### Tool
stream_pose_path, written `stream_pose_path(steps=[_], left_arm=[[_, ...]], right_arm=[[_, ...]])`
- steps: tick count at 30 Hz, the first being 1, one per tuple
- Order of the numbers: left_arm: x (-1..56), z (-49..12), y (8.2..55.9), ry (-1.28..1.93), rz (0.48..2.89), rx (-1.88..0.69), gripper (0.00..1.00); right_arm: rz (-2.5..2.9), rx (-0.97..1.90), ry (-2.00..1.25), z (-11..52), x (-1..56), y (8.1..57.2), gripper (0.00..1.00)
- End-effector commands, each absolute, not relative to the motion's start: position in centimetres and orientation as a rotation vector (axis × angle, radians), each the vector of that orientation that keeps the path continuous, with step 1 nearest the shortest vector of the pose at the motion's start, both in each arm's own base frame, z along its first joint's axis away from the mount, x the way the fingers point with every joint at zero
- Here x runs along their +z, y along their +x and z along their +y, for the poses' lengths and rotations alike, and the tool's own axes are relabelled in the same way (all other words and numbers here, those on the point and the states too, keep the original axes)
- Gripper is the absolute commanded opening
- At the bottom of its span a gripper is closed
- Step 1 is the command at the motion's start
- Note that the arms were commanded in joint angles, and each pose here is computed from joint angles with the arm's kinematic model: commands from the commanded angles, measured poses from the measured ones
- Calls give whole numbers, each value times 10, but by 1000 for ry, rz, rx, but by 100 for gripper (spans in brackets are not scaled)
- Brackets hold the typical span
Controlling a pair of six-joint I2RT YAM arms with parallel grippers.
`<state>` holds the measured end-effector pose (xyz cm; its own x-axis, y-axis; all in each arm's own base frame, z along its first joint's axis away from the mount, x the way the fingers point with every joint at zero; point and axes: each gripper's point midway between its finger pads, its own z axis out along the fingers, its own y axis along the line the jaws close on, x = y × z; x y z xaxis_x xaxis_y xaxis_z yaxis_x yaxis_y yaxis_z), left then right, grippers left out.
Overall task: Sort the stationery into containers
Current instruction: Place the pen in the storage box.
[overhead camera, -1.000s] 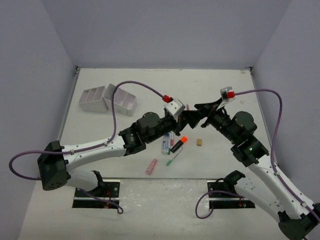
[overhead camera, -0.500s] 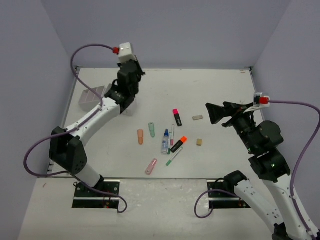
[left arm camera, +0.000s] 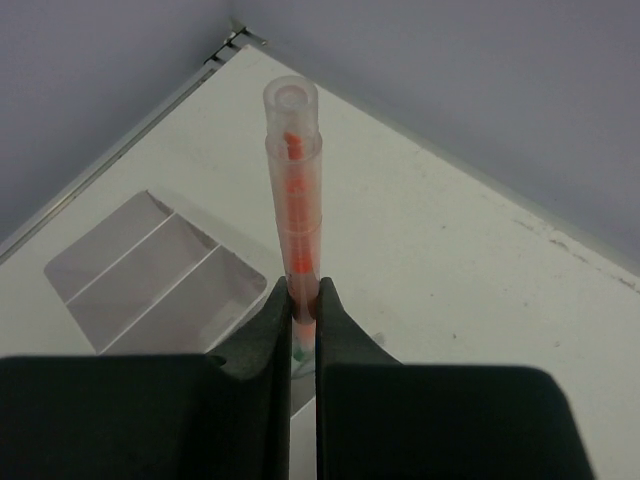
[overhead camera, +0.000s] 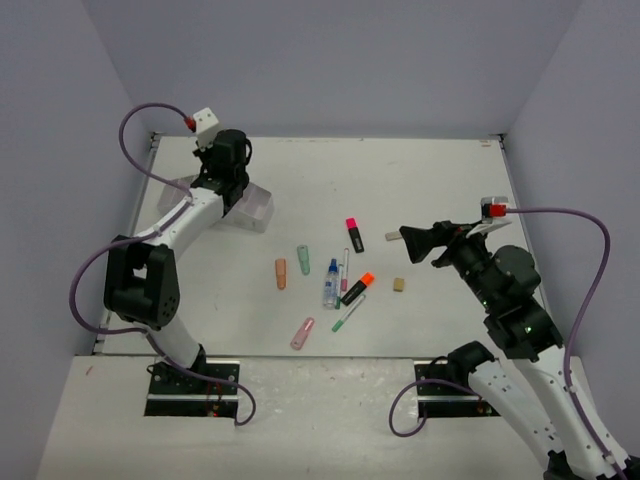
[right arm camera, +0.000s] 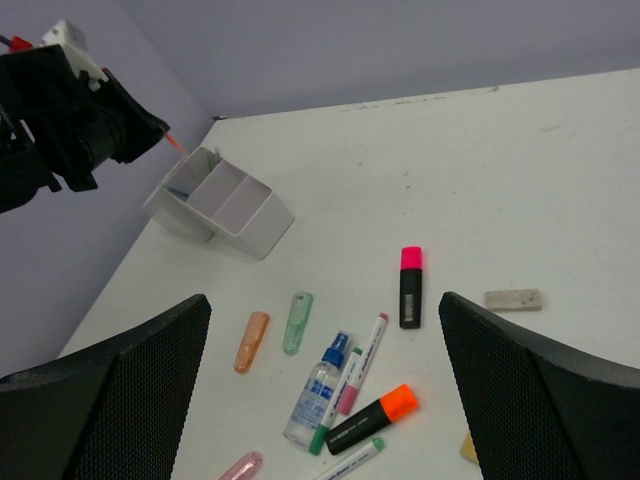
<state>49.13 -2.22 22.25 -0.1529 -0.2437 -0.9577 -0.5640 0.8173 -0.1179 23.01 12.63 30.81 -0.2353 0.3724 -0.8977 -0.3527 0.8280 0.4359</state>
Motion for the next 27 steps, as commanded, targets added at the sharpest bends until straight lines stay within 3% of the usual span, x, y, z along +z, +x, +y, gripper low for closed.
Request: stream_pose_path(steps=[1, 7, 12, 14, 17, 27], left_arm=[[217, -6, 475, -727, 1679, 317, 0], [177, -2, 465, -753, 1727, 338, 0], [171, -4, 462, -760, 1738, 318, 35], [177, -6, 462, -756, 1733, 294, 39], [189, -8, 461, -745, 1721, 270, 53], [243, -23, 446, -697, 1673, 163, 60]], right_arm=[[1632, 699, -18, 131, 317, 230, 99], [1636, 708, -36, 133, 315, 229, 99], [1638, 711, -42, 134, 315, 229, 99], [1639, 711, -47, 135, 316, 230, 99], [1651, 711, -49, 137, 313, 231, 99], [1704, 711, -69, 144, 301, 240, 99]])
